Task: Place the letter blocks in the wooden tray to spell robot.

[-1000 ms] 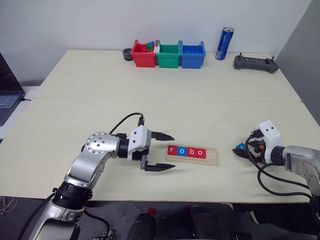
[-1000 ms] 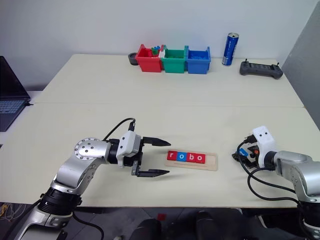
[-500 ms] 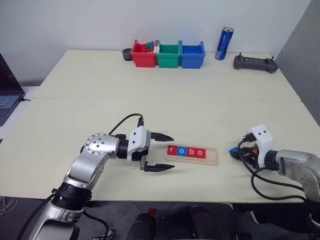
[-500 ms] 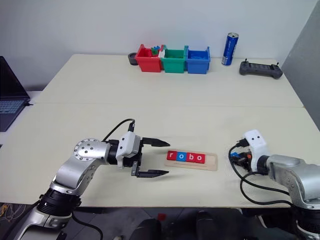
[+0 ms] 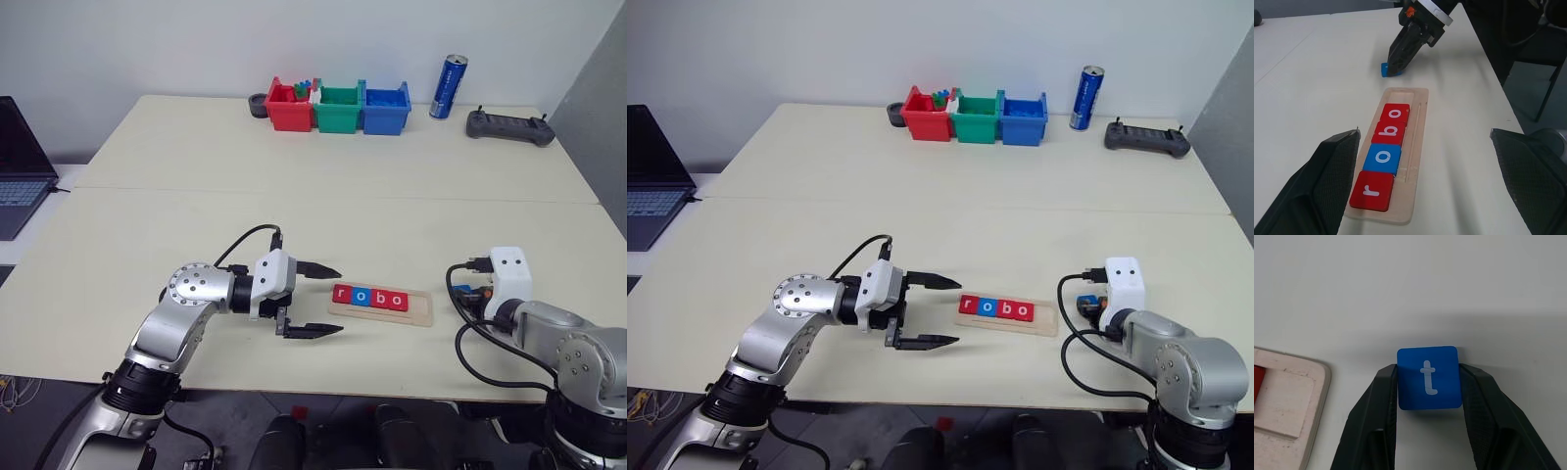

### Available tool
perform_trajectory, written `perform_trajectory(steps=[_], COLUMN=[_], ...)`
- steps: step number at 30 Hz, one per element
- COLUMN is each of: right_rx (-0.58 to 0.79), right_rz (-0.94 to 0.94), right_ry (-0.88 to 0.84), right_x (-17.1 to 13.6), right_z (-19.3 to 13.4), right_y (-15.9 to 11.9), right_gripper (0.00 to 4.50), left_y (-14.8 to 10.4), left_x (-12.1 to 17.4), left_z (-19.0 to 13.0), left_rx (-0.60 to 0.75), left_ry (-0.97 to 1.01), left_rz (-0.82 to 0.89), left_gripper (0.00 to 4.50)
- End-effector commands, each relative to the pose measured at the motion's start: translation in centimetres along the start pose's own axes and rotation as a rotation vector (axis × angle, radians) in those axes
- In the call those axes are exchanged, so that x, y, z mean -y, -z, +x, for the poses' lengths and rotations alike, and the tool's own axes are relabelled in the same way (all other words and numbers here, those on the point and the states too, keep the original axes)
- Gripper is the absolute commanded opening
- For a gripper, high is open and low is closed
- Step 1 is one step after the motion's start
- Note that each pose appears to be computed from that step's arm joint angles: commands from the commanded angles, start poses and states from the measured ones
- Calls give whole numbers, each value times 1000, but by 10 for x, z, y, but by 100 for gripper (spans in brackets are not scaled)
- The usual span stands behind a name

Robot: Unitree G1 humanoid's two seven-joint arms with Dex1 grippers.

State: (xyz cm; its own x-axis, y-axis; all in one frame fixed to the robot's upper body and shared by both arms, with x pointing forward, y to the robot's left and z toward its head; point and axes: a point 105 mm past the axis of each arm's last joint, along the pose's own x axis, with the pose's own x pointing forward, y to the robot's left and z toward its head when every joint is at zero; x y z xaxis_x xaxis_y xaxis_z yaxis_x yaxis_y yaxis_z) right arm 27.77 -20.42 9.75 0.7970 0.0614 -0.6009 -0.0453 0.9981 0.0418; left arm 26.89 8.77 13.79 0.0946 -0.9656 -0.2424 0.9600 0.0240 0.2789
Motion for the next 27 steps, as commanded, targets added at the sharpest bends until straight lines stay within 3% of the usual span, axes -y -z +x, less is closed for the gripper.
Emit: perform_trajectory(steps=[1,6,7,11,16,18,21,27], right_rx=[-10,49,61,205,301,325,184,15], right_rz=[28,-15,-22,-97,-291,-486,-687,-1004], right_ry=[6,-2,0,-29,-165,-358,-700,-762], right_x=[0,4,5,-1,-14,-29,-34,8], right_z=[-2,-8,-8,-16,-18,-22,-33,-19], right_y=[6,-17,-23,-89,-123,-118,-82,-55], right_gripper=[280,447,447,447,447,447,447,447], left_y=[-8,-7,-7,-7,-8,-8,-8,-9], left_x=[0,-1,-1,-3,-5,-5,-6,-6], left_z=[-1,0,0,2,3,4,4,4], left_rx=[10,11,11,17,20,20,21,23], left_ry=[1,3,4,6,10,12,14,14], left_rz=[36,37,37,39,43,44,45,43], left_gripper=[450,450,450,450,450,450,450,450])
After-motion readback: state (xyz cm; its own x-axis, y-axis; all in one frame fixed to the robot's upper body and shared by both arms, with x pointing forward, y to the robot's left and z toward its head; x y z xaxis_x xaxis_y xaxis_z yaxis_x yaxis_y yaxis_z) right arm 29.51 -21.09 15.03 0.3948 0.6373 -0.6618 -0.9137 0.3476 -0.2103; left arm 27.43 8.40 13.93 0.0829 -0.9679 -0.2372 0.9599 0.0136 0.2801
